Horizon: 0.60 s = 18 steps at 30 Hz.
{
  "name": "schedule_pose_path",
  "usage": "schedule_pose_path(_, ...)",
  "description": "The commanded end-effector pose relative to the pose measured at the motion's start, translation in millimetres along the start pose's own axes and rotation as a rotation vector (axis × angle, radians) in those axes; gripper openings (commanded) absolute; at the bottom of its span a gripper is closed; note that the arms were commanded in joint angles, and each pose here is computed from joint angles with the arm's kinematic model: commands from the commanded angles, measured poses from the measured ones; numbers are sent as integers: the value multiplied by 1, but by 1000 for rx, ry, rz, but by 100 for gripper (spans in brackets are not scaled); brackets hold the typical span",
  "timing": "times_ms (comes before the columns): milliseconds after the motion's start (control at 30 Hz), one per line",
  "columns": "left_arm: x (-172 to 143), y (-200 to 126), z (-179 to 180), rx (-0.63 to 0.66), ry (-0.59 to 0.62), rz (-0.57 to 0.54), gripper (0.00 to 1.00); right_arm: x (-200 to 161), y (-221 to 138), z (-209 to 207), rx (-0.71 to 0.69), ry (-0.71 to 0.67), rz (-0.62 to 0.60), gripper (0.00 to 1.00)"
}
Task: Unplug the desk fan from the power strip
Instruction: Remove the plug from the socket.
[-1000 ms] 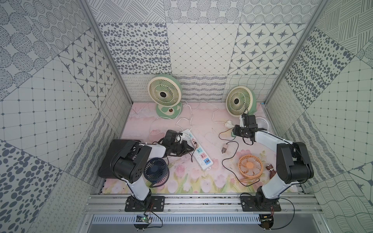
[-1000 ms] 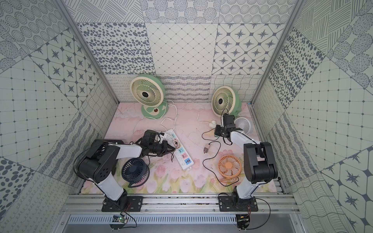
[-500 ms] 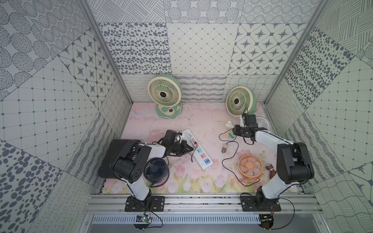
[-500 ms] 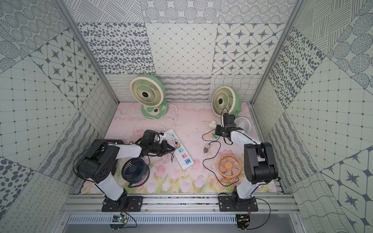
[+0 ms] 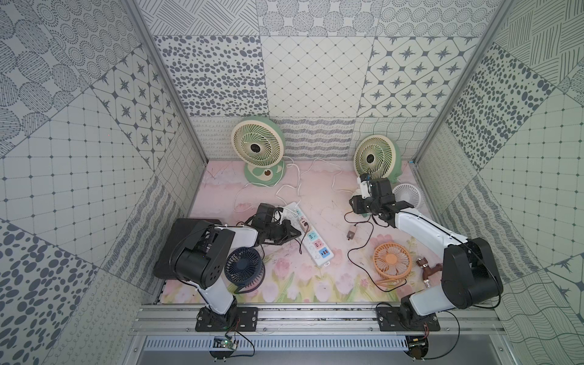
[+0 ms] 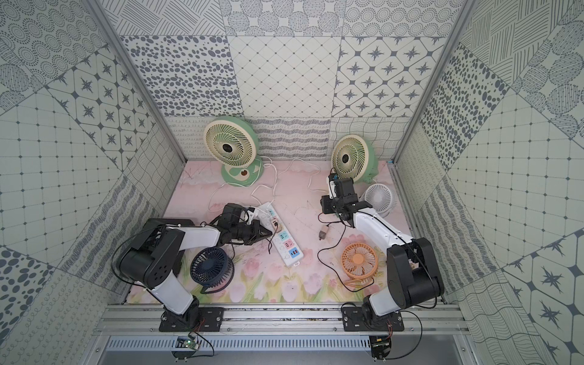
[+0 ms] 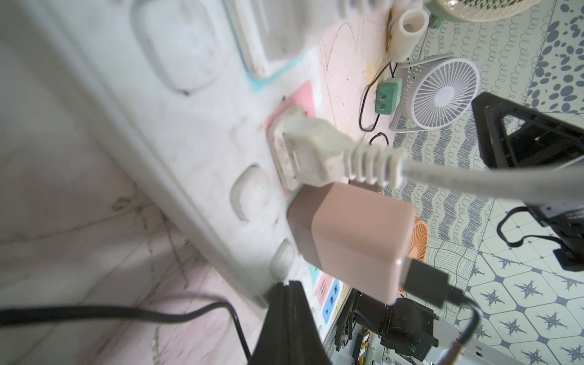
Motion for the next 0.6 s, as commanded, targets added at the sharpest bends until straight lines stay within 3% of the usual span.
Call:
schedule_pose_path(0, -5, -3, 10, 88, -32, 0, 0, -10, -4, 27, 99, -125, 1, 47)
schedule_pose_path(233, 0, -3, 5, 65, -26, -24, 0, -41, 5, 77, 242, -259, 62, 47)
schedule_pose_path(567, 2, -6, 2, 58, -24, -43, 0, -70, 25, 121, 337, -307, 85, 48)
Point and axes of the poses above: each gripper's point midway between its finger pads, its own y axis out along the fingers, its own z axis along the line the jaws close on, x = y × z, the point moved 9 cm from there along -y, back along the fingers, and after that the axes turned 10 degrees about y, right-handed, at the moved point
